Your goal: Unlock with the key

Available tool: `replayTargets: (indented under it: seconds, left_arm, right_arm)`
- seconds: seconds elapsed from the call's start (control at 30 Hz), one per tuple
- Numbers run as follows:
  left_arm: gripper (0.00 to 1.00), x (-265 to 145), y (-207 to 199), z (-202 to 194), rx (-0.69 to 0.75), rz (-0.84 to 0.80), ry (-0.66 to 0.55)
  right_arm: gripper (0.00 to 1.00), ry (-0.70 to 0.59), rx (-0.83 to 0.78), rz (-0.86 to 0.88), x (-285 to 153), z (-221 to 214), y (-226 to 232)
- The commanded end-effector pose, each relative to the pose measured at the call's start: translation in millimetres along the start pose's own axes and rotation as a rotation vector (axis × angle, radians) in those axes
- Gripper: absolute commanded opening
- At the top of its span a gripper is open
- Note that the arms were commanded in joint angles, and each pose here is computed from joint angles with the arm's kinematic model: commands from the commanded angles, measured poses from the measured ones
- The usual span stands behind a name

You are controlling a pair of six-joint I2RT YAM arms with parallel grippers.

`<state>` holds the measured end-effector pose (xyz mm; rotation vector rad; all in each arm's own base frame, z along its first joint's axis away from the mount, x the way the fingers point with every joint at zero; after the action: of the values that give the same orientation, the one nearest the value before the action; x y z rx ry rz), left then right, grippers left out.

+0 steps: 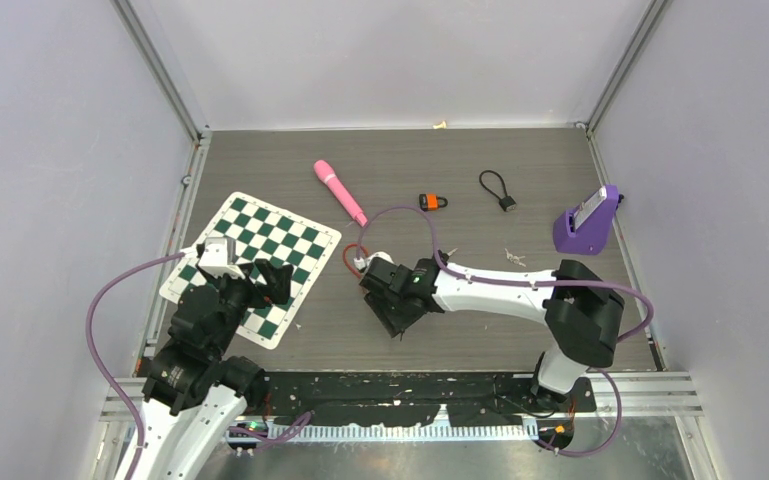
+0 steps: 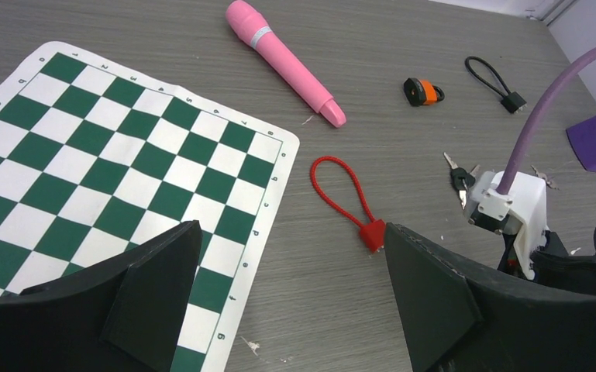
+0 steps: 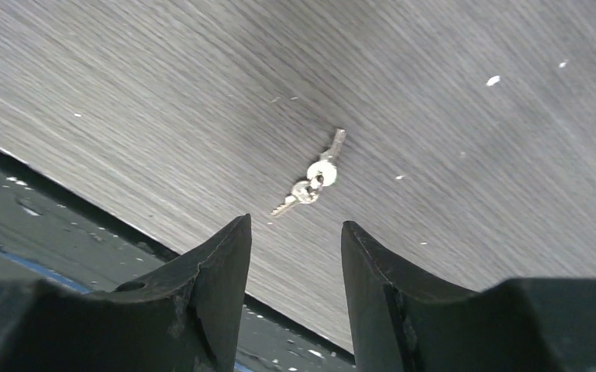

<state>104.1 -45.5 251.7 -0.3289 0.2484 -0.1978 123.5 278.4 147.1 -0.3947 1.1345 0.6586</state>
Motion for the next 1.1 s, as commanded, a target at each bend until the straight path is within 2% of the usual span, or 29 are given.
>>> replayTargets:
  seconds: [0.0,0.3,0.43,0.67,0.9,1.07]
  left_arm:
    - [0.91,-1,-2,3,-0.002,-0.015,-0.004]
    - [0.9,-1,-2,3,-0.001,-0.016,-0.001]
    - [0.9,0,-3,2,-0.001,-0.02,0.005]
    - [0.9,0,-6,1,-0.018,-0.052,0.013]
    - [0.9,3,-17,-7,-0.138,-0.145,0.069]
    - [0.88,11,-28,-14,-0.207,-0.242,0.134]
  right_arm:
    - [0.52,0.029,-0.097,-0.061,0,8,-12]
    - [0.49,0.08,-0.076,-0.028,35,10,-9]
    - [0.44,0.114,-0.044,-0.039,46,2,-14]
    - [0.24,0.112,-0.025,-0.04,52,-9,-23]
    - [0.06,-0.016,-0.061,-0.033,33,0,-27]
    - [0.05,-0.163,-0.103,0.004,12,4,-30]
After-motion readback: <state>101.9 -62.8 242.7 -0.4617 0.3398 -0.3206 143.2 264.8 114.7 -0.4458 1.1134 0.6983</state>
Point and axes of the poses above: each gripper's point midway between its finger pads, its own x axis out along the fingers, its own y axis along the line the jaws close on, z = x × y, the point moved 10 cm from there along -x, back along the fingers, and after that the axes turned 4 degrees about -x, right-handed, at the moved point
